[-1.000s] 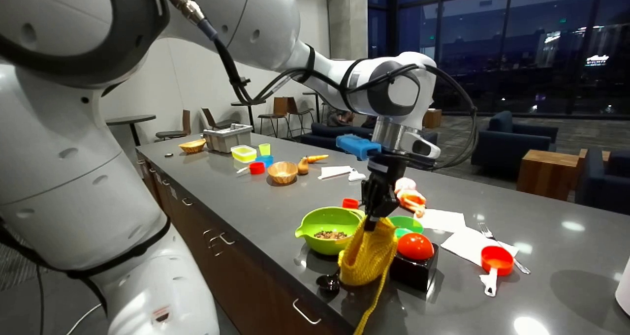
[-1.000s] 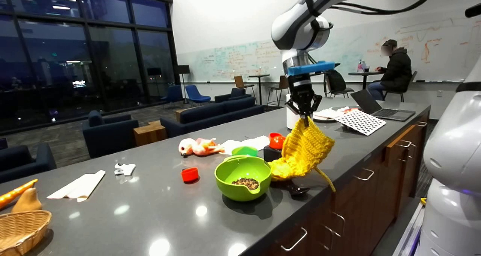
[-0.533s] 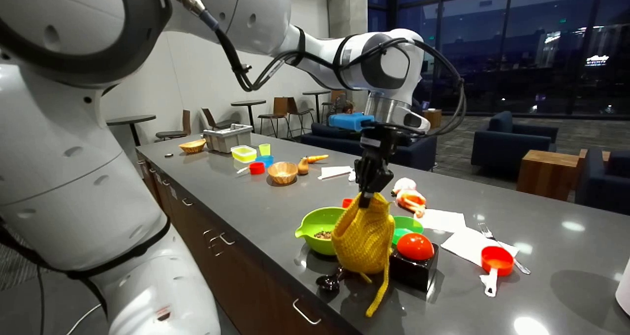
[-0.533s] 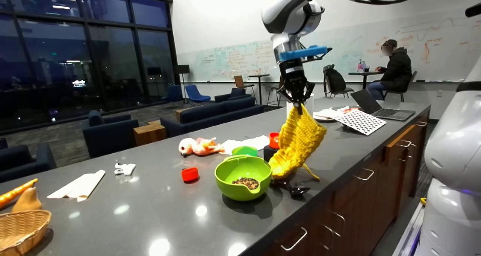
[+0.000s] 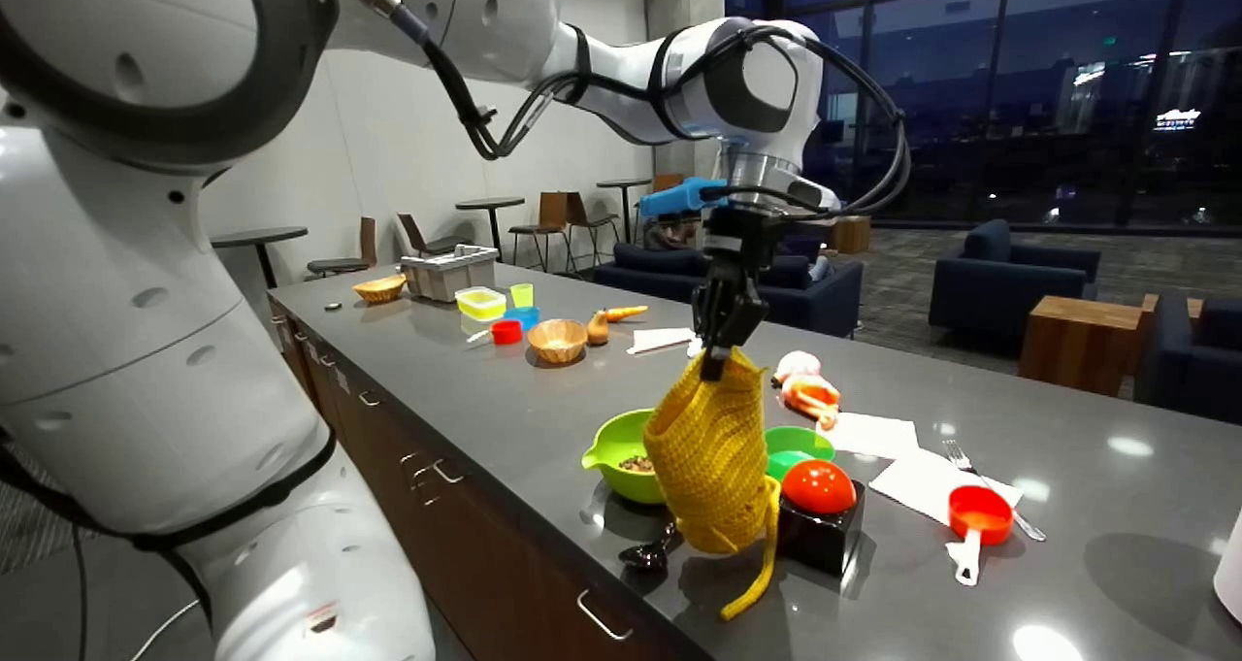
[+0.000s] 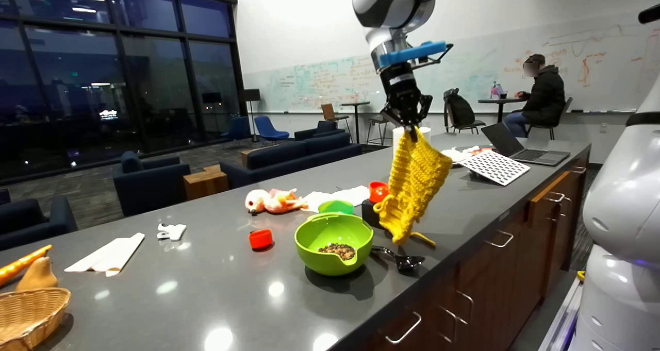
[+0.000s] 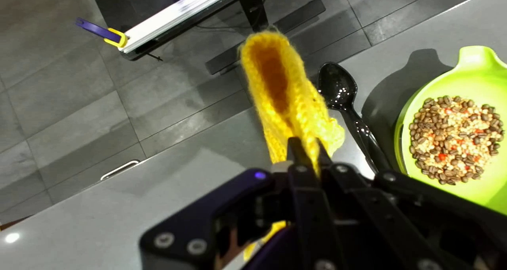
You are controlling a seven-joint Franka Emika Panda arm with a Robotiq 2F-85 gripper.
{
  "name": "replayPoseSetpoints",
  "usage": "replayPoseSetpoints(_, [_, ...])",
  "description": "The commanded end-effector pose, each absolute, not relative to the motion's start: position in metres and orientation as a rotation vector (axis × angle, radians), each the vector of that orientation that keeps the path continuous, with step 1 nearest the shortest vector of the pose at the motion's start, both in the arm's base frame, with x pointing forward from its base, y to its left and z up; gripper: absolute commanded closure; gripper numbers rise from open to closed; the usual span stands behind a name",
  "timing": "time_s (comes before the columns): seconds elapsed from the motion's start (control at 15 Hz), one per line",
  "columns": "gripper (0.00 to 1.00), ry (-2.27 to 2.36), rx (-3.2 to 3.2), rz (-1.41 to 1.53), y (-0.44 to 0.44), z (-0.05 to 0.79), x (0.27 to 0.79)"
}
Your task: Move the yellow oven mitt to the right
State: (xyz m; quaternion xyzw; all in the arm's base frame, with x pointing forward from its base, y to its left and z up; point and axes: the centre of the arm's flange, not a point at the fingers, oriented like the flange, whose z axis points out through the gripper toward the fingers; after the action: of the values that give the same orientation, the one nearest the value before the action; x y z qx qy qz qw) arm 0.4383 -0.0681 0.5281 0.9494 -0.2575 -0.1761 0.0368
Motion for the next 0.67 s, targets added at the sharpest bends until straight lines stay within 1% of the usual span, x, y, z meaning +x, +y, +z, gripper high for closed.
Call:
replayPoseSetpoints(0.0, [0.99,-0.836,2.873,-0.601,-0.077,0.534,0.429])
replayPoseSetpoints(0.6, [0.99,-0.822,2.899,-0.666,-0.102,0.498,0.420])
